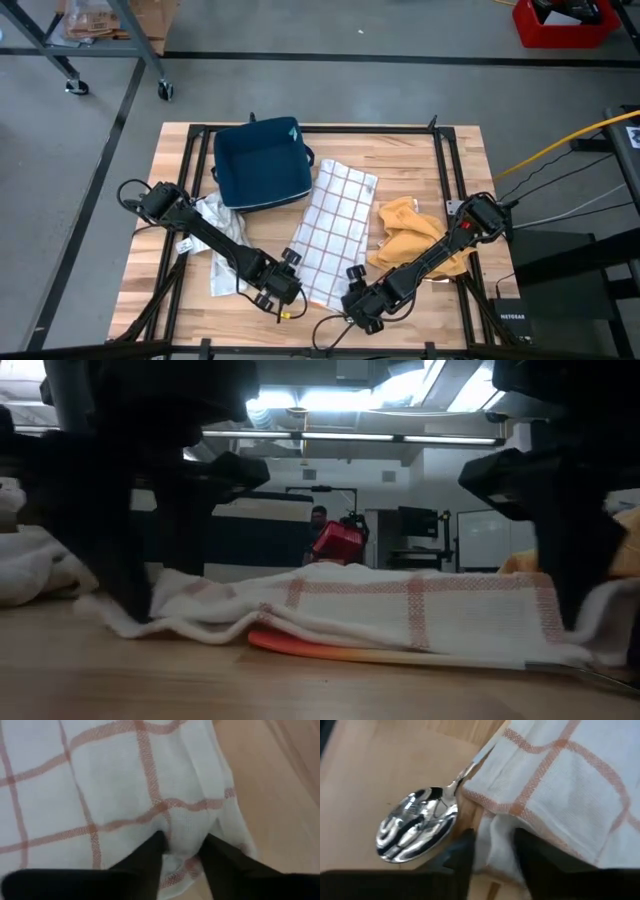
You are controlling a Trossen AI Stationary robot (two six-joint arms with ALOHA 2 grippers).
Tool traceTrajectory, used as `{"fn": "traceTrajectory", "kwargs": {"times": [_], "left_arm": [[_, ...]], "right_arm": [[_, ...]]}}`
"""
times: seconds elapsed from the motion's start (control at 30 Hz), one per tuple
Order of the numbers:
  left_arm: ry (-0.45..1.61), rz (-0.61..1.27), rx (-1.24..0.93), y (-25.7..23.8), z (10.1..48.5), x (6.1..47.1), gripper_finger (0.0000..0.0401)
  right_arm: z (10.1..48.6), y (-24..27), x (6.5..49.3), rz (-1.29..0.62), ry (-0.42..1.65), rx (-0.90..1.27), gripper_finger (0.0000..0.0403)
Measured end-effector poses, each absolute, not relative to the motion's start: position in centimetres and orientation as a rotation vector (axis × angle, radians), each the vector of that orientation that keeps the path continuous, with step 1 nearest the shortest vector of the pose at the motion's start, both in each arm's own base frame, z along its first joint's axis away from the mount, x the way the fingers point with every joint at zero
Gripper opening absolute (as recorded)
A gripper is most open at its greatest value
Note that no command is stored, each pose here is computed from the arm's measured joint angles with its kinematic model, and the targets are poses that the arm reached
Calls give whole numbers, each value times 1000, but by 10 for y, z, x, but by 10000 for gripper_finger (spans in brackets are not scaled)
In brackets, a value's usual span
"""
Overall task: Fold towel
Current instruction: Fold the right white patterned towel
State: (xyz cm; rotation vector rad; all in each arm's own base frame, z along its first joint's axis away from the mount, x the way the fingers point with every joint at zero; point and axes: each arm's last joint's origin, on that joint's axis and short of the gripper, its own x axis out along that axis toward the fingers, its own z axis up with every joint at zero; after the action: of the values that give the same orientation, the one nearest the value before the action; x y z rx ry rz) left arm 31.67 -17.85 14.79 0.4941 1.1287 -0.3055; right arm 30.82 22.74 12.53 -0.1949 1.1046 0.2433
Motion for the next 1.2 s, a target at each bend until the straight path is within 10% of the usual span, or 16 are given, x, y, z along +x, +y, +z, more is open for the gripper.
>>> {"fn": "traceTrajectory", "kwargs": {"times": [0.2,1.2], "left_arm": [[1137,-255,420,-181,148,315,11],[1017,-367,-114,-208,229,290,8]], "right_arm": [[127,232,309,250,1099,-89,13],[219,295,305,104,1023,166,9]]}}
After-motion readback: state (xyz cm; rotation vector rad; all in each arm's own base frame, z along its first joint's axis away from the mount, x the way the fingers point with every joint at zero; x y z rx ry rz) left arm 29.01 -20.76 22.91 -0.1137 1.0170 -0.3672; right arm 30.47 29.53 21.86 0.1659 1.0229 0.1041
